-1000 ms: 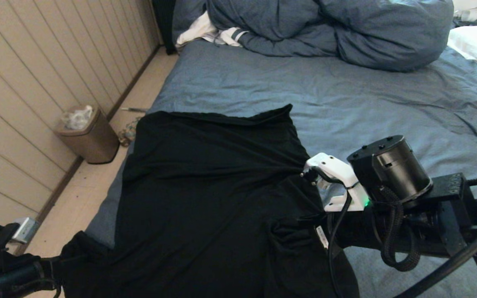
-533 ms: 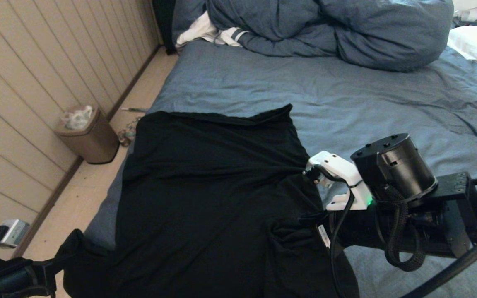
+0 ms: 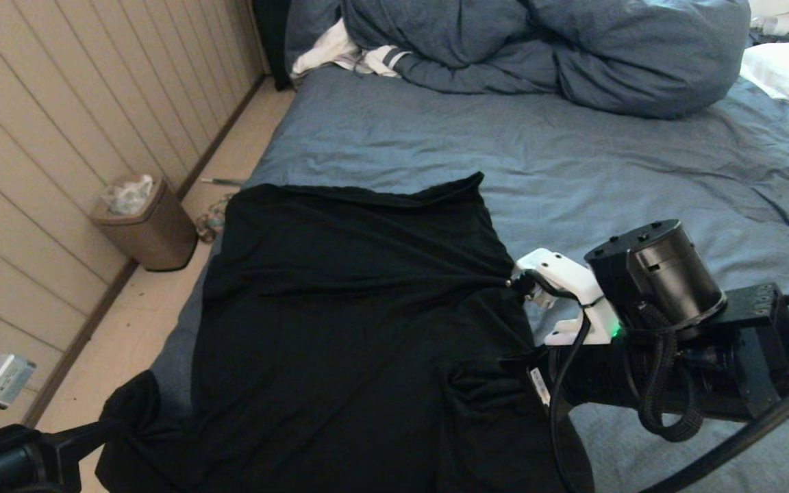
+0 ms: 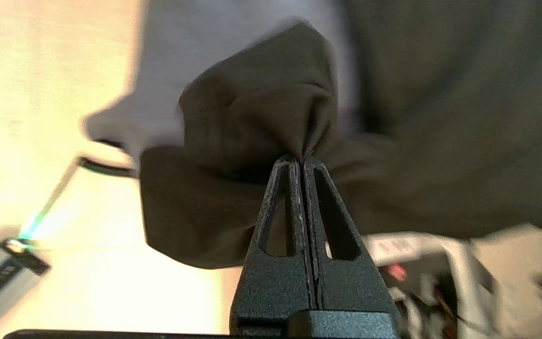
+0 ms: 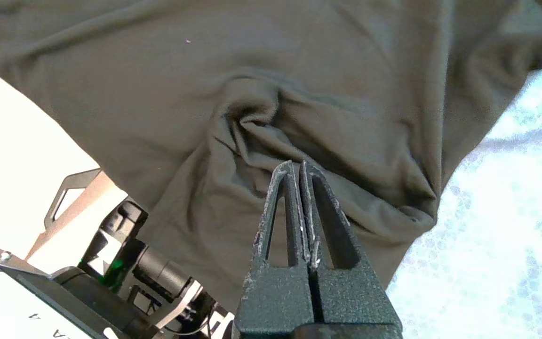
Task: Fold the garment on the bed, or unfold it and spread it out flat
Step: Fold the black T-shirt
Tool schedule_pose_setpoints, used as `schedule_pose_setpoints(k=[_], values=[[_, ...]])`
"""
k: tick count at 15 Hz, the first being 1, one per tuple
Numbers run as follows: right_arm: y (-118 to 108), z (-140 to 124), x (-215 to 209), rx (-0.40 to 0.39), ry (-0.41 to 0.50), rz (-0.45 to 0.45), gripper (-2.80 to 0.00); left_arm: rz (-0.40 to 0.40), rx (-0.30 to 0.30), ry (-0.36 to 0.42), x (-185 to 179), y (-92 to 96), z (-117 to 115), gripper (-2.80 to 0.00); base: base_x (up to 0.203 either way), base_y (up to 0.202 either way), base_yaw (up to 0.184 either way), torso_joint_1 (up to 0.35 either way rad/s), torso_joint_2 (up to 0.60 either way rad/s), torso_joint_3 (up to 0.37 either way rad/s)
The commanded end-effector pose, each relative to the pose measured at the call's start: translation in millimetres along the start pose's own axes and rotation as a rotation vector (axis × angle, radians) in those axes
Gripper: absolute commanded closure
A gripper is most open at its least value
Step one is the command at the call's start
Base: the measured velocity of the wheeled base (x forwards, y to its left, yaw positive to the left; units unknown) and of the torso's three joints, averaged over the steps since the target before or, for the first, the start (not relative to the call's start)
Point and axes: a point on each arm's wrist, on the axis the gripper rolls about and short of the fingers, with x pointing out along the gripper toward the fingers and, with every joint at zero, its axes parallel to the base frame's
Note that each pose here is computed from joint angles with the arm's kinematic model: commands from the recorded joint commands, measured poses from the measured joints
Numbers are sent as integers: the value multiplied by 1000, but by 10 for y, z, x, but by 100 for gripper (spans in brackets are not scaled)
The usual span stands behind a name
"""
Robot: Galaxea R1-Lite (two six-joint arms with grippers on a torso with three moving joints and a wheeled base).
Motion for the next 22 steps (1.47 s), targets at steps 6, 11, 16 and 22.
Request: schedule_pose_setpoints(k=[6, 11, 16, 22], values=[[-54, -17, 28, 18, 10, -16, 0, -72, -4, 74, -437, -366, 185, 0, 0, 0, 0, 0, 0, 0], [-58, -19, 56, 20, 16, -18, 0, -92, -33, 111, -525, -489, 306, 0, 0, 0, 0, 0, 0, 0], [-90, -23, 101, 28, 27, -28, 0, -152, -40, 185, -472, -687, 434, 0, 0, 0, 0, 0, 0, 0], [-149, -26, 134, 47, 36, -15, 0, -126, -30, 265, -225, -982, 576, 0, 0, 0, 0, 0, 0, 0]])
